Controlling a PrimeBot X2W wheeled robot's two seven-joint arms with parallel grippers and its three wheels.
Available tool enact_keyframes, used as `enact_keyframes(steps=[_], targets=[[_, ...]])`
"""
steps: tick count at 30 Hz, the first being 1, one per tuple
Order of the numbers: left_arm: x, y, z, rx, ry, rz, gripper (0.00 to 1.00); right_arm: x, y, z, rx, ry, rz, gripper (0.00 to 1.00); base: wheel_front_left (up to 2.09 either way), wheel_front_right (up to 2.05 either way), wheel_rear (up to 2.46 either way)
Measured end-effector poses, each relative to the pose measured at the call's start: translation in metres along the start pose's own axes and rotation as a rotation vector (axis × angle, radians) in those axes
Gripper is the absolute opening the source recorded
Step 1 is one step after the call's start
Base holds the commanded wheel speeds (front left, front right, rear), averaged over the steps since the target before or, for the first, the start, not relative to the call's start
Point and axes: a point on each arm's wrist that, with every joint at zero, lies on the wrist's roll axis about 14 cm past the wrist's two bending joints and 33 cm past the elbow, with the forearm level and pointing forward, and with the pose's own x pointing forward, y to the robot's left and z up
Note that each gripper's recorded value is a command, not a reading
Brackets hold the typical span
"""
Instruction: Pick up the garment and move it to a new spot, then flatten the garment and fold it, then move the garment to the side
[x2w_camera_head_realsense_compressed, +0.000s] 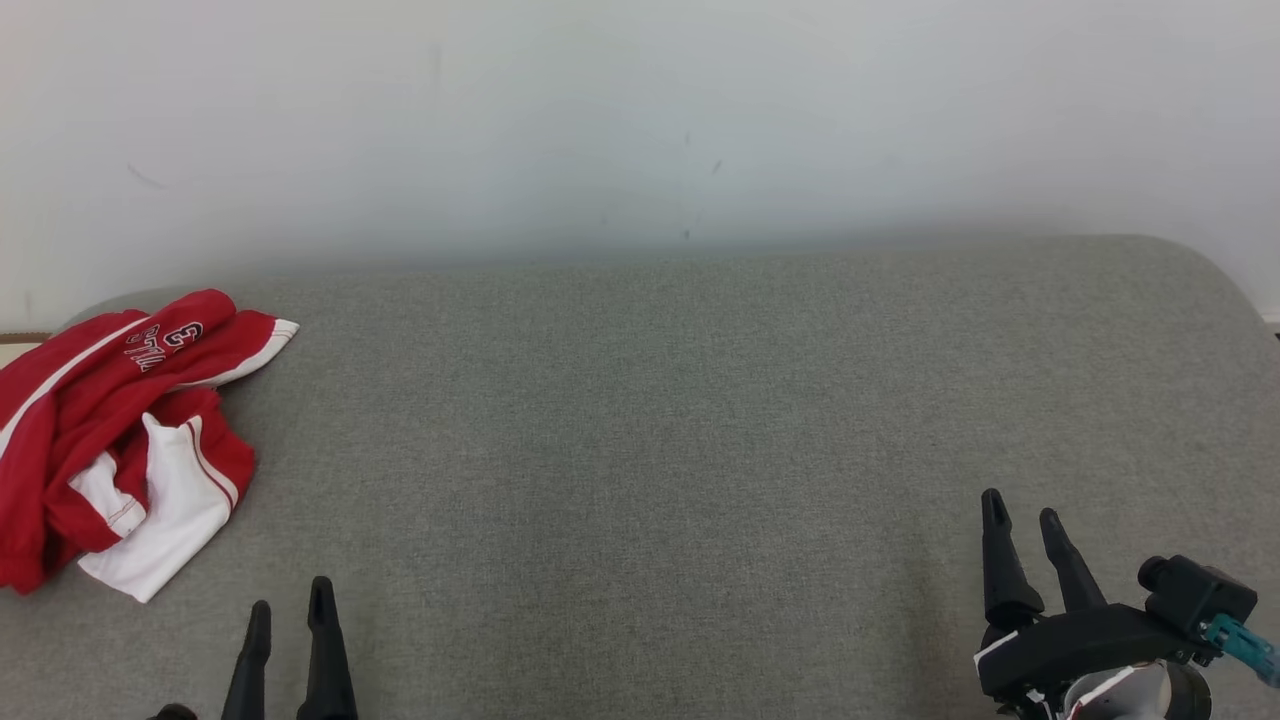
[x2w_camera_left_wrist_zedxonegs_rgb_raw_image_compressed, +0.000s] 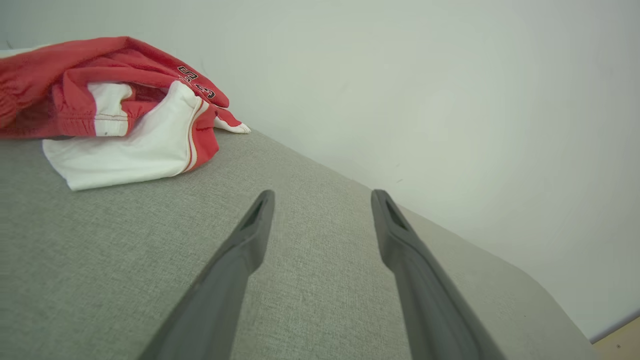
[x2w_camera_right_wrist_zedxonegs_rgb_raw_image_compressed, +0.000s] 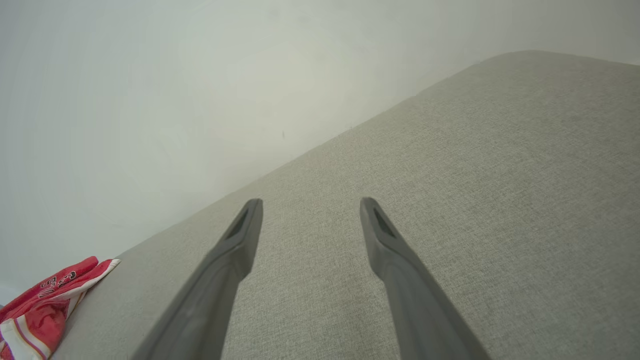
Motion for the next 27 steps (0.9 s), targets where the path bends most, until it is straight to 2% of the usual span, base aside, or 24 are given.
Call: enact_keyframes(steps=[27], targets=[[-0.015, 0.022, 0.016, 0.357, -0.032, 0.038, 1.0, -0.009, 0.048, -0.009, -0.334, -0.035, 0.171, 1.0, 0.0, 0.0, 0.0]])
